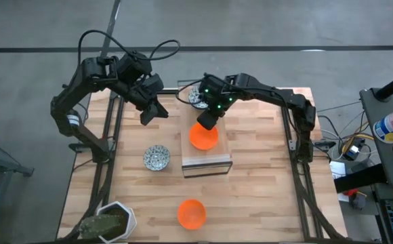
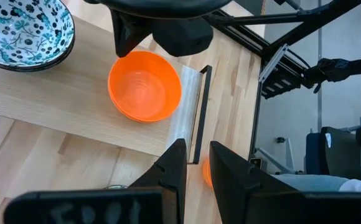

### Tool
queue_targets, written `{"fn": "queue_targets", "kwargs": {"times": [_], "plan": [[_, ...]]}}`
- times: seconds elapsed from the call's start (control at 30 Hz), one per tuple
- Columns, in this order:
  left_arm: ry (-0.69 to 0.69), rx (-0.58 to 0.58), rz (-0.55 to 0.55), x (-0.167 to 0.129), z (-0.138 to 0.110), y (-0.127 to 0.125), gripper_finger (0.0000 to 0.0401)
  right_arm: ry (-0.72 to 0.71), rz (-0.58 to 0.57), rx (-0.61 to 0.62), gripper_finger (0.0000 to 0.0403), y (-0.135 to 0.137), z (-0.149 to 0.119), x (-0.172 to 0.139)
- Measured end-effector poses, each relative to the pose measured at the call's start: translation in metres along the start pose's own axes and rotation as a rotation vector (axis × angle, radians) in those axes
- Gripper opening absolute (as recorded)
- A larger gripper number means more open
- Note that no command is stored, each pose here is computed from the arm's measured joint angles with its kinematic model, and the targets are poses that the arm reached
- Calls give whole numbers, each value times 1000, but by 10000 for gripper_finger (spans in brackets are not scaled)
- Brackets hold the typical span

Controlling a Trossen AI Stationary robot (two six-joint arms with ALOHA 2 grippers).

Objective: Pick & Place Mini bowls
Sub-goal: Stack the right orange bowl on top of the orange bowl on the shelf, then stack the orange bowl on top of the orange bowl on the shelf

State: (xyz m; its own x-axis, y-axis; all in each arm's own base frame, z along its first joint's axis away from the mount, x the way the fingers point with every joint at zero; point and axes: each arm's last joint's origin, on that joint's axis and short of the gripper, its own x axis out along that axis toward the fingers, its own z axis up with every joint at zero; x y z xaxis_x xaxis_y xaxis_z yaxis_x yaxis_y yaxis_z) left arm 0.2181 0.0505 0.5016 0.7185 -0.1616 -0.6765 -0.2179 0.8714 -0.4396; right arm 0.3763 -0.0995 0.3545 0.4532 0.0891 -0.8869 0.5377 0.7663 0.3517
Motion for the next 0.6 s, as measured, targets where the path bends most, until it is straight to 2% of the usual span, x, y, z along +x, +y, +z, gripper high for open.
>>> {"fn": "queue_targets", "kwargs": {"times": [0.17,0.37,0.6], "plan": [[7,-9,1,0,-1,0,62,-37,25,-43,8,10,-1,-12],[69,-21,16,9,-5,3,62,-88,67,-157,8,36,-18,-33],[167,-25,17,34,-12,4,62,-133,-50,-216,8,60,-45,-47]]}}
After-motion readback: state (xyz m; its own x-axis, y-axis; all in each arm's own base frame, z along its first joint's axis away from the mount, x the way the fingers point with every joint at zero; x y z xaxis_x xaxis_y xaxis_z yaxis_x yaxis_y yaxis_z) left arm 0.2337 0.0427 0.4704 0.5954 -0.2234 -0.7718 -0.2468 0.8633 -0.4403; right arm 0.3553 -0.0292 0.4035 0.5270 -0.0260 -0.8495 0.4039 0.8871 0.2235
